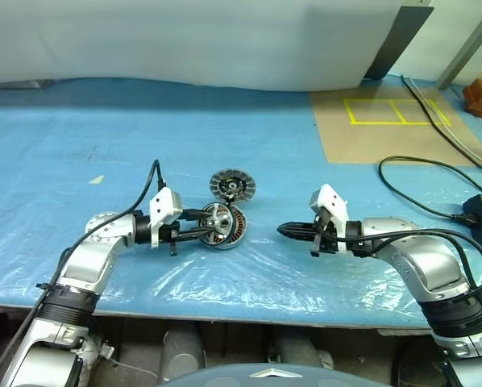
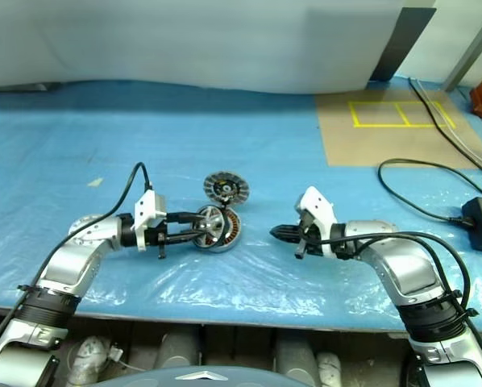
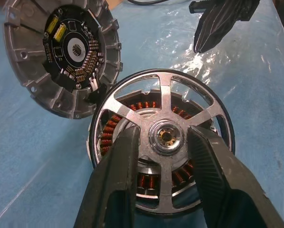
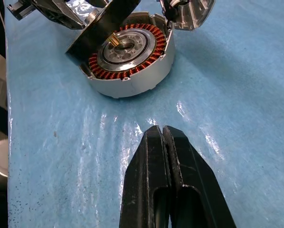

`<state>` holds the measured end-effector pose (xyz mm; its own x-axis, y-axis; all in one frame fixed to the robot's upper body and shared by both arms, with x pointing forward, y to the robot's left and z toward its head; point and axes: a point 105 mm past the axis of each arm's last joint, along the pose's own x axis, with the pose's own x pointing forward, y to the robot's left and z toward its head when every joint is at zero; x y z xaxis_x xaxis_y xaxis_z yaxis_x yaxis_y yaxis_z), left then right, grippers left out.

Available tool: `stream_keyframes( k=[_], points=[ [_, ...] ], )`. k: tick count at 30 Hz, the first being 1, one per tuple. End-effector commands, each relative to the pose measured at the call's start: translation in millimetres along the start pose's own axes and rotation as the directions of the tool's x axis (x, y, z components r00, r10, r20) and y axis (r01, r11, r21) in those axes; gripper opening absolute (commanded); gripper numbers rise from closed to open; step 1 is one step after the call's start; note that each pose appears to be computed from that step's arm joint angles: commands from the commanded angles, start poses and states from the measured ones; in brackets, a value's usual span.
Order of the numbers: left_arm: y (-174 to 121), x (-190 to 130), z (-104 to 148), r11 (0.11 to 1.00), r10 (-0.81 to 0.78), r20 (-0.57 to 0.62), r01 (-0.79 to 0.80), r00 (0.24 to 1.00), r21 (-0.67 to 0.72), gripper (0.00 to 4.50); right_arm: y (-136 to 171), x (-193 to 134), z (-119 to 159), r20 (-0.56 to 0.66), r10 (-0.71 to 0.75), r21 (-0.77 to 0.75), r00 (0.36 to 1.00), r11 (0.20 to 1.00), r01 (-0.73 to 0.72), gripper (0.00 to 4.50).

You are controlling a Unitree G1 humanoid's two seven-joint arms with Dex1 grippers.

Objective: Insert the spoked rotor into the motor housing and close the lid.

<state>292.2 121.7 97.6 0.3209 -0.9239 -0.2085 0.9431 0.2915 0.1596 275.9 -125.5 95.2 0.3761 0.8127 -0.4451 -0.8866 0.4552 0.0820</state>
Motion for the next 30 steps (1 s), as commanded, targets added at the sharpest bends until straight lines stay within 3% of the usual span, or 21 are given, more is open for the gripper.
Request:
stream_keyframes(
  k=[1, 11, 15, 23, 30],
  points=[
    [-1, 6, 5, 1.0, -0.01, 0.012, 0.009, 1.0, 0.012, 1.68, 0, -1, 8, 0.019, 0.003, -0.04, 1.0, 0.999, -0.002, 0.0],
    [0, 13, 6, 1.0, -0.014, 0.014, 0.014, 1.0, 0.008, 1.68, -1, 0, 7, 0.019, -0.009, -0.04, 1.0, 0.999, 0.009, 0.0],
    [4, 11, 10, 1.0, -0.006, 0.01, 0.006, 1.0, 0.015, 2.46, 0, 0, 6, 0.019, -0.009, -0.036, 1.0, 0.999, 0.01, 0.0],
    [7, 6, 34, 0.999, 0.005, 0.08, -0.008, 0.997, 0.032, 2.46, 1, 3, 6, 0.026, -0.007, -0.033, 1.0, 0.999, 0.008, 0.0],
    [2, 4, 23, 0.999, -0.007, 0.03, 0.006, 1.0, 0.038, 2.46, 2, 5, 7, 0.03, -0.005, -0.033, 1.0, 0.999, 0.006, 0.0]
  ],
)
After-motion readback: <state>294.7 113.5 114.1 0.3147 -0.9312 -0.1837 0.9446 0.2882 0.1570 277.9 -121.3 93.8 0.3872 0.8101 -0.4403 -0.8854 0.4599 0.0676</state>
